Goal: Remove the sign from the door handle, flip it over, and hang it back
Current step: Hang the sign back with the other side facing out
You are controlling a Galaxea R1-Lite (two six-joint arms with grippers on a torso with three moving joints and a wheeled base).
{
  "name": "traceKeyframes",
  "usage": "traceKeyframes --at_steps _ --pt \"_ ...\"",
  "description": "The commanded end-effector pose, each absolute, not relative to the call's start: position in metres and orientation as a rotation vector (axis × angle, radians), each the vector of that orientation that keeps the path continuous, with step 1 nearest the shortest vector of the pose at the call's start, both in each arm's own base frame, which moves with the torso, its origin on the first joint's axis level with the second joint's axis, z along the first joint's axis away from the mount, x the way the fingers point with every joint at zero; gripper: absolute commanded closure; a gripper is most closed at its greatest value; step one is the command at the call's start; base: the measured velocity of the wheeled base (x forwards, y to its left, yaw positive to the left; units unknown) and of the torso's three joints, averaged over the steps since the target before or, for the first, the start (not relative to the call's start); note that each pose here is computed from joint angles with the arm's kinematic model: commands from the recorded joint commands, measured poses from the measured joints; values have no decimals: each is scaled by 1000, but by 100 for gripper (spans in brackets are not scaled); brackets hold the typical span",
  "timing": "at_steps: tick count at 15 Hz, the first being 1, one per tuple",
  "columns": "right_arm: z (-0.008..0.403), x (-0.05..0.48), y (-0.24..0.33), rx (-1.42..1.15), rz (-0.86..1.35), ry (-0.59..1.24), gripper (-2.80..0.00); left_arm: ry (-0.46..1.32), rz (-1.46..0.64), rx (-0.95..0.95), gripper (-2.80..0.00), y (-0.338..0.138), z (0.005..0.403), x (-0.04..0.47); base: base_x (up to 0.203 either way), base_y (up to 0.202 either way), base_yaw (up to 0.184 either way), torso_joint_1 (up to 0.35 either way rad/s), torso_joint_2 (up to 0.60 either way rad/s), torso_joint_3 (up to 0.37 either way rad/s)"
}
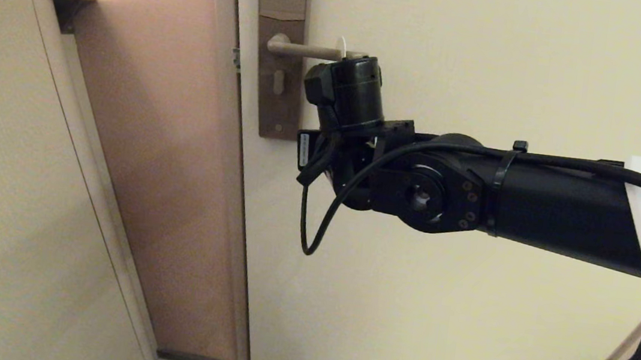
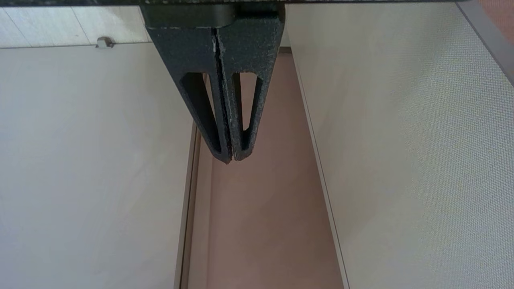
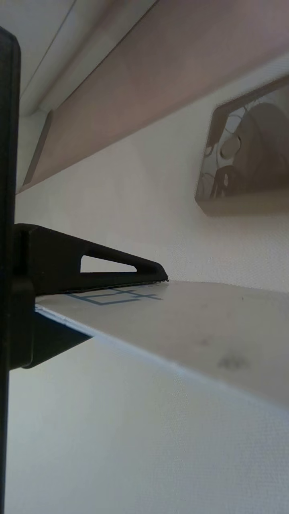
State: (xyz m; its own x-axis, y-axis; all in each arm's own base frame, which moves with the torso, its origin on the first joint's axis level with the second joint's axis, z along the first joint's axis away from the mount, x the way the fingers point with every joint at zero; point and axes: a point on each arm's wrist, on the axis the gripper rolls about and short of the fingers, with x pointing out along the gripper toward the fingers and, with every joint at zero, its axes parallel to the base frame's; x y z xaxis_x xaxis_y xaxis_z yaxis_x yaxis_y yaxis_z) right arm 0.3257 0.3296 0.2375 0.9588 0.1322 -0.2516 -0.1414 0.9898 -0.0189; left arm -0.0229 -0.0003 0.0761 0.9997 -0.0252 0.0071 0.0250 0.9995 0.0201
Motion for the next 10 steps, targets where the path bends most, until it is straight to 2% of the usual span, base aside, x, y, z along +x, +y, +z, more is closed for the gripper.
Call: traceKeyframes --at_steps 1,10 --pt "232 326 335 -39 143 251 0 -6 -24 20 0 0 76 -23 0 0 0 0 0 0" --pt "234 319 348 -21 219 211 0 -6 -24 20 0 0 76 -23 0 0 0 0 0 0"
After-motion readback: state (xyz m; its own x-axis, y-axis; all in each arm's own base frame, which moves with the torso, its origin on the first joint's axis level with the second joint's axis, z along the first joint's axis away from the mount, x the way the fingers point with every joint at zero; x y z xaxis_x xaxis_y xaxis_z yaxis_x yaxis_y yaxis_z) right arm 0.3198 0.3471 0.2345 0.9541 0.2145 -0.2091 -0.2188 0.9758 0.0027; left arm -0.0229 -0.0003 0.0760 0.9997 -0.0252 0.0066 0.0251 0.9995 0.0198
